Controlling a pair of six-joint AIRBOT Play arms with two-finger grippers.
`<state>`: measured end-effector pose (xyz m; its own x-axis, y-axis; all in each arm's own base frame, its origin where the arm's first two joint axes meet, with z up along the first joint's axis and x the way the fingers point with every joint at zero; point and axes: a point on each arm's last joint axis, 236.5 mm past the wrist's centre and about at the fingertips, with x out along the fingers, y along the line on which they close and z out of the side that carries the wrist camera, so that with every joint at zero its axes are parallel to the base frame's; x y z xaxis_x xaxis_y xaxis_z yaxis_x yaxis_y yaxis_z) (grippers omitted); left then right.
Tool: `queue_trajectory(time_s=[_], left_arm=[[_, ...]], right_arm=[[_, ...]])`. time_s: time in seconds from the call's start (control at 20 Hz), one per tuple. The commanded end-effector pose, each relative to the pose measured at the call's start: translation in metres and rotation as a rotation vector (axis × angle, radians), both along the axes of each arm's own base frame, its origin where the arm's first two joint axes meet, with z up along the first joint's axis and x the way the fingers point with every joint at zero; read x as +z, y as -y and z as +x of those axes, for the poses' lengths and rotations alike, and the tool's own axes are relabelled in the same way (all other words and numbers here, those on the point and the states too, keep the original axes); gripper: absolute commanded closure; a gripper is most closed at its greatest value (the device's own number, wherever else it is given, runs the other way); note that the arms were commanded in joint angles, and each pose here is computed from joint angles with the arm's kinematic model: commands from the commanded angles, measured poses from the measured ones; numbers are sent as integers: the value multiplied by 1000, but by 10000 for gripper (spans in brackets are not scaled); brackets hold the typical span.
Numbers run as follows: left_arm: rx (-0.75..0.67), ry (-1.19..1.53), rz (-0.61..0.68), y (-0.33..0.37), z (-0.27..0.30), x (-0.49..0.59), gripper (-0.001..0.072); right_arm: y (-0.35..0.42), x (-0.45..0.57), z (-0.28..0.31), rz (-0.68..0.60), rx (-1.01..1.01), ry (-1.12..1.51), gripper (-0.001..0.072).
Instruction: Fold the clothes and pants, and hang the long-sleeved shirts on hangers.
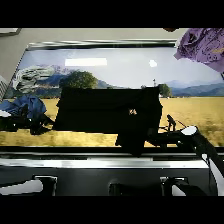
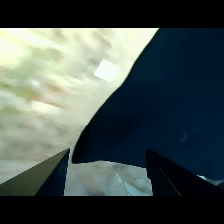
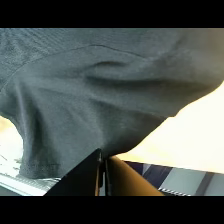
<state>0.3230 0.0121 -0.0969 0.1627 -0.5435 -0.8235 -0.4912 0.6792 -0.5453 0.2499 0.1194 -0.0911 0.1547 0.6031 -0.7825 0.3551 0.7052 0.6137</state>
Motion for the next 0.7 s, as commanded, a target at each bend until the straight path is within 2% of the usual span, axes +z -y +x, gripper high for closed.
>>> queue_trajectory(time_s=[0.0, 0.1, 0.2, 0.3, 0.35, 0.5, 0.65], left_arm=[[-21, -29, -10, 6, -4, -10, 175], [-31, -25, -2, 9, -1, -12, 201], [-38, -14, 11, 12, 2, -14, 366], [-39, -6, 19, 12, 4, -15, 626], [-41, -3, 20, 12, 5, -14, 691], [-54, 25, 31, 12, 6, -2, 694], [-65, 121, 128, 1, 7, 37, 695]], right_arm=[[0, 3, 2, 4, -8, 7, 684], [0, 6, 3, 3, -8, 18, 684], [0, 10, 4, -1, -7, 35, 684], [1, 15, 5, -4, -9, 54, 684], [1, 18, 6, -6, -10, 66, 685], [3, 28, 4, -25, -3, 92, 685], [14, 42, -14, -98, 34, 105, 686]])
